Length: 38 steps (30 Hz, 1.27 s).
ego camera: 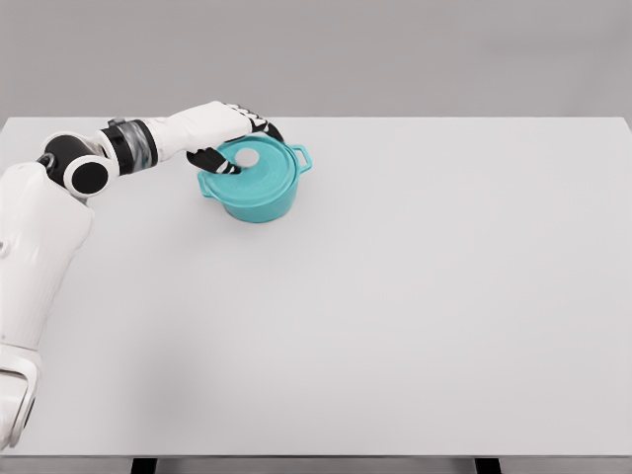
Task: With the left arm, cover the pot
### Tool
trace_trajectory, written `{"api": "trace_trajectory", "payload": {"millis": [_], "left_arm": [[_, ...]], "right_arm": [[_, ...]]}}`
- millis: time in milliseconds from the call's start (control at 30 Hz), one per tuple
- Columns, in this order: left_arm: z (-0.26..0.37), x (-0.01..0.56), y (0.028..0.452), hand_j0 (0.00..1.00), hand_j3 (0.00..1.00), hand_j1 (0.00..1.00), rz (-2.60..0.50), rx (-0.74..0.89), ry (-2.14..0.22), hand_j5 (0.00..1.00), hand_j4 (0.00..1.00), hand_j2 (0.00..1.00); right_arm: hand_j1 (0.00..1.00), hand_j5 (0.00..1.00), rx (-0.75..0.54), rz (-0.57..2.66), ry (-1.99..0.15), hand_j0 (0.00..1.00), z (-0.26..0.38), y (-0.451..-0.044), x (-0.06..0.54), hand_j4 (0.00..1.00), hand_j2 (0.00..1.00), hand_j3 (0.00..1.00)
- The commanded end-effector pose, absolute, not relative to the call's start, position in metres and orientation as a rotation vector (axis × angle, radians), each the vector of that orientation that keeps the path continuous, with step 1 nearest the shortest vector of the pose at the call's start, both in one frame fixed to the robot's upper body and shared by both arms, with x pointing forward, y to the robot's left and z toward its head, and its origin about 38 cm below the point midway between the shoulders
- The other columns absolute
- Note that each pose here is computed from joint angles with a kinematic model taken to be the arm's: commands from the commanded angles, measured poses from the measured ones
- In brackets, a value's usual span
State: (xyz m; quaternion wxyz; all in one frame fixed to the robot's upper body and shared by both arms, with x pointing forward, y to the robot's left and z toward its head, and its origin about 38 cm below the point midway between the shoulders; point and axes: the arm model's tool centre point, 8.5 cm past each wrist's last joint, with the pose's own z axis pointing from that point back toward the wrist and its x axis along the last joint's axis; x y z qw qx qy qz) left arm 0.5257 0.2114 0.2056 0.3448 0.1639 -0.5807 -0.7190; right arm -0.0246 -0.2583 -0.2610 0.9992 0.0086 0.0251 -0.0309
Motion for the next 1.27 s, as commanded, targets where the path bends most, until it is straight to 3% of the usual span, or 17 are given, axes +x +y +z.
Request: {"api": "trace_trajectory", "payload": {"millis": [0, 100, 333, 600, 800, 1233], "left_arm": [[0.207, 0.526, 0.212, 0.87, 0.87, 0.87, -1.859, 0.424, -1.514, 0.87, 0.87, 0.87], [0.209, 0.527, 0.212, 0.94, 0.94, 0.94, -1.860, 0.430, -1.516, 0.94, 0.94, 0.94], [0.222, 0.528, 0.220, 0.94, 0.94, 0.94, -1.853, 0.457, -1.533, 0.94, 0.94, 0.94], [0.268, 0.499, 0.327, 1.00, 1.00, 1.00, -1.786, 0.571, -1.535, 1.00, 1.00, 1.00], [0.226, 0.458, 0.400, 1.00, 1.00, 1.00, -1.652, 0.504, -1.443, 1.00, 1.00, 1.00], [0.220, 0.451, 0.413, 1.00, 1.00, 1.00, -1.617, 0.518, -1.426, 1.00, 1.00, 1.00]], "right_arm": [[1.00, 1.00, 0.017, -0.062, 0.049, 1.00, -0.261, -0.258, -0.024, 1.00, 1.00, 1.00], [1.00, 1.00, 0.018, -0.062, 0.051, 1.00, -0.261, -0.258, -0.025, 1.00, 1.00, 1.00], [1.00, 1.00, 0.018, -0.062, 0.051, 1.00, -0.261, -0.258, -0.025, 1.00, 1.00, 1.00], [1.00, 1.00, 0.018, -0.062, 0.051, 1.00, -0.261, -0.258, -0.025, 1.00, 1.00, 1.00], [1.00, 1.00, 0.017, -0.062, 0.049, 1.00, -0.261, -0.258, -0.024, 1.00, 1.00, 1.00], [1.00, 1.00, 0.018, -0.062, 0.051, 1.00, -0.261, -0.258, -0.025, 1.00, 1.00, 1.00]]}}
